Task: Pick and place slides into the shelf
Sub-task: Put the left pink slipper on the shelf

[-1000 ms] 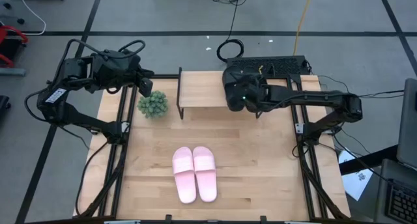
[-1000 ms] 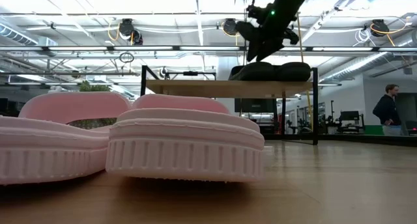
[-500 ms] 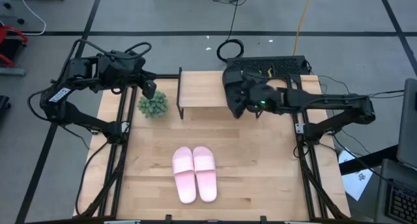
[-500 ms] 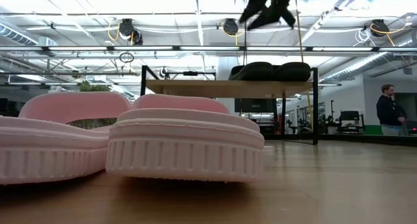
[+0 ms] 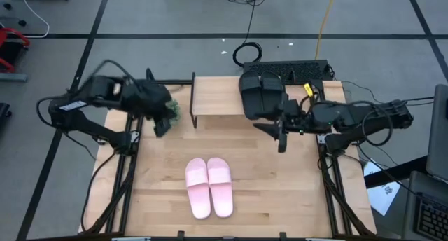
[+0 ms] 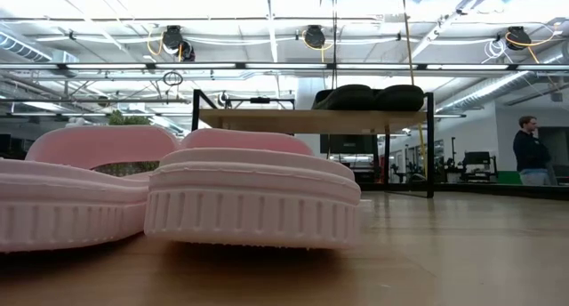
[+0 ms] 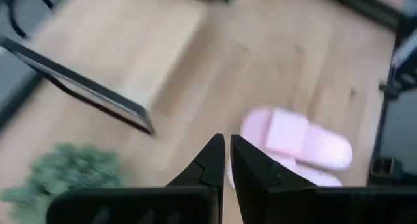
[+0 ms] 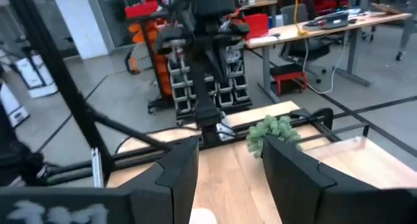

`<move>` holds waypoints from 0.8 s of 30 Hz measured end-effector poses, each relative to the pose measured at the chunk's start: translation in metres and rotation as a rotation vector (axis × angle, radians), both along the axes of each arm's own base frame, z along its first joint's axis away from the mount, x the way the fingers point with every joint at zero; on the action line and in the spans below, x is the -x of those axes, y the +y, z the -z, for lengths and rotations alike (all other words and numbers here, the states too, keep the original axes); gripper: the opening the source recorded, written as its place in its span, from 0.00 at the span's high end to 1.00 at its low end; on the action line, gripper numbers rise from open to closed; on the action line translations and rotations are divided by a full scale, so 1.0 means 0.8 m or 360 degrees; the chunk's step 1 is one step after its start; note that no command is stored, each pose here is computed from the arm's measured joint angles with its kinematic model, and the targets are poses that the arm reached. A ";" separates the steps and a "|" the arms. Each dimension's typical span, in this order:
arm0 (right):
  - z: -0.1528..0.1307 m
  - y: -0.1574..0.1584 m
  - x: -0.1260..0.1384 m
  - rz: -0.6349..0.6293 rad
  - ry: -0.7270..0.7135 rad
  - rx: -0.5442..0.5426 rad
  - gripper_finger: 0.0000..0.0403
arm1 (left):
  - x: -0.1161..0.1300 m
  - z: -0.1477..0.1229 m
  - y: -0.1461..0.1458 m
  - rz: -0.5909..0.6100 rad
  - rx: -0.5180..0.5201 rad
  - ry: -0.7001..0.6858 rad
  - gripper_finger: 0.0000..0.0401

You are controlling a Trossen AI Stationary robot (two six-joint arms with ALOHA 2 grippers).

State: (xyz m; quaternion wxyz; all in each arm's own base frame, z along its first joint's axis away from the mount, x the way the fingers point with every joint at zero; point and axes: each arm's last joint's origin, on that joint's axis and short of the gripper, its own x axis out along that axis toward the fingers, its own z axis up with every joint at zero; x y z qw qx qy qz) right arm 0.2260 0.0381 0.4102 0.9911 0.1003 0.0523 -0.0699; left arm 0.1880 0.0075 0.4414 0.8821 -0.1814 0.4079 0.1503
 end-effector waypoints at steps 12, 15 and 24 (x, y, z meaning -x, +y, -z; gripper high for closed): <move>-0.003 0.005 0.007 -0.0048 0.0008 0.0143 0.60 | -0.037 0.059 -0.110 0.0243 0.0342 -0.0177 0.94; -0.003 0.005 0.009 -0.0057 0.0017 0.0138 0.60 | -0.039 0.060 -0.135 0.0253 0.0391 -0.0322 0.94; -0.004 0.019 0.027 -0.0237 0.0055 0.0101 0.60 | -0.071 0.119 -0.191 0.0079 0.0623 -0.0292 0.94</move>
